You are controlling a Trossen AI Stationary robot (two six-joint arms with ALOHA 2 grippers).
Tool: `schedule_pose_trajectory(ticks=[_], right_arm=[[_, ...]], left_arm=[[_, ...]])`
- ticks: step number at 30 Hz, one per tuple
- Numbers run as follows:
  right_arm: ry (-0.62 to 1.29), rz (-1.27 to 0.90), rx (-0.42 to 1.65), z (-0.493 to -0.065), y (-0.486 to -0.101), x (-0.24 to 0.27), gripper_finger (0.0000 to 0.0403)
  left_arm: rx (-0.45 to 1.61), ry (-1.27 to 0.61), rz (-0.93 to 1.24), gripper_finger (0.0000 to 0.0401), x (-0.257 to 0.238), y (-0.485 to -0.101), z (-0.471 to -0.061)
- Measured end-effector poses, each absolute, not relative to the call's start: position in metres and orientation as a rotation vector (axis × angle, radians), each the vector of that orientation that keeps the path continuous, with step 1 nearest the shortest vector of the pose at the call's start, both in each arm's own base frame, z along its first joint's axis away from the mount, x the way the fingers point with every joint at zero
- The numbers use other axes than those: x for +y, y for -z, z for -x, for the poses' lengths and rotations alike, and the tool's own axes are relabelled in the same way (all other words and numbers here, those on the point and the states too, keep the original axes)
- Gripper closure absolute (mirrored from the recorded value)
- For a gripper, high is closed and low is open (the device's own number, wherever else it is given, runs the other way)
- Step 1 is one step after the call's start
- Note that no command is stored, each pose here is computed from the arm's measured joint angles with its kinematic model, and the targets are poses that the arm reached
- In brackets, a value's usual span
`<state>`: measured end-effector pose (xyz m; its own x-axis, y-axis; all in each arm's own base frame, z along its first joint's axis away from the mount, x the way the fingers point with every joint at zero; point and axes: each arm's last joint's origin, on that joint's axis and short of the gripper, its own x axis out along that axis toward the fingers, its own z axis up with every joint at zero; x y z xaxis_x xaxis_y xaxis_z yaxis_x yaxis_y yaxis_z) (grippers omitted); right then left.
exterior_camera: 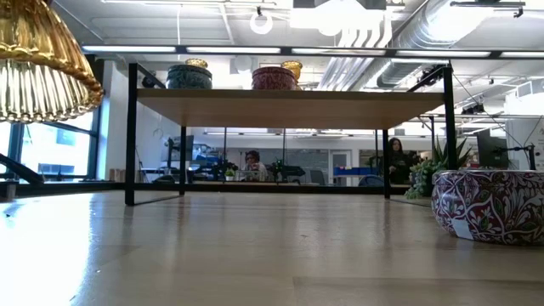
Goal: Pick & Place candle stick holders
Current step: Put the yellow glass candle holder on the shelf aligned with the other glass candle holder
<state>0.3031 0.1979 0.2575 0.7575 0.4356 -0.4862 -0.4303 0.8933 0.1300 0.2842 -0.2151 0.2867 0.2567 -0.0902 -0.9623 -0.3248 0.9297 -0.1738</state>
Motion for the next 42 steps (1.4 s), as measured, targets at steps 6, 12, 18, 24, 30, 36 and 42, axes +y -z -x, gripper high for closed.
schedule_pose_trajectory(ticks=[6, 12, 18, 24, 30, 36, 42], right_arm=[[-0.472, -0.011, 0.532, -0.3032, -0.2575, 0.1979, 0.0112], [-0.472, -0.009, 0.532, -0.3031, -0.2575, 0.1980, 0.0112], [-0.472, -0.012, 0.532, -0.3032, -0.2575, 0.1980, 0.0112], [-0.472, -0.012, 0.533, -0.3031, -0.2575, 0.1980, 0.0111], [-0.472, -0.012, 0.533, -0.3031, -0.2575, 0.1980, 0.0111], [-0.472, -0.011, 0.532, -0.3031, -0.2575, 0.1980, 0.0111], [-0.472, -0.012, 0.533, -0.3031, -0.2575, 0.1979, 0.0111]], left_arm=[[1.305, -0.164, 0.372, 0.0230, -0.2153, -0.2868, -0.2846], [1.291, -0.153, 0.372, 0.0230, -0.2159, -0.2873, -0.2858], [1.288, -0.143, 0.354, 0.0230, -0.2158, -0.2874, -0.2859], [1.292, -0.136, 0.352, 0.0230, -0.2159, -0.2874, -0.2858], [1.291, -0.139, 0.356, 0.0230, -0.2160, -0.2874, -0.2859], [1.291, -0.140, 0.356, 0.0230, -0.2159, -0.2874, -0.2859], [1.295, -0.132, 0.351, 0.0230, -0.2160, -0.2874, -0.2857]])
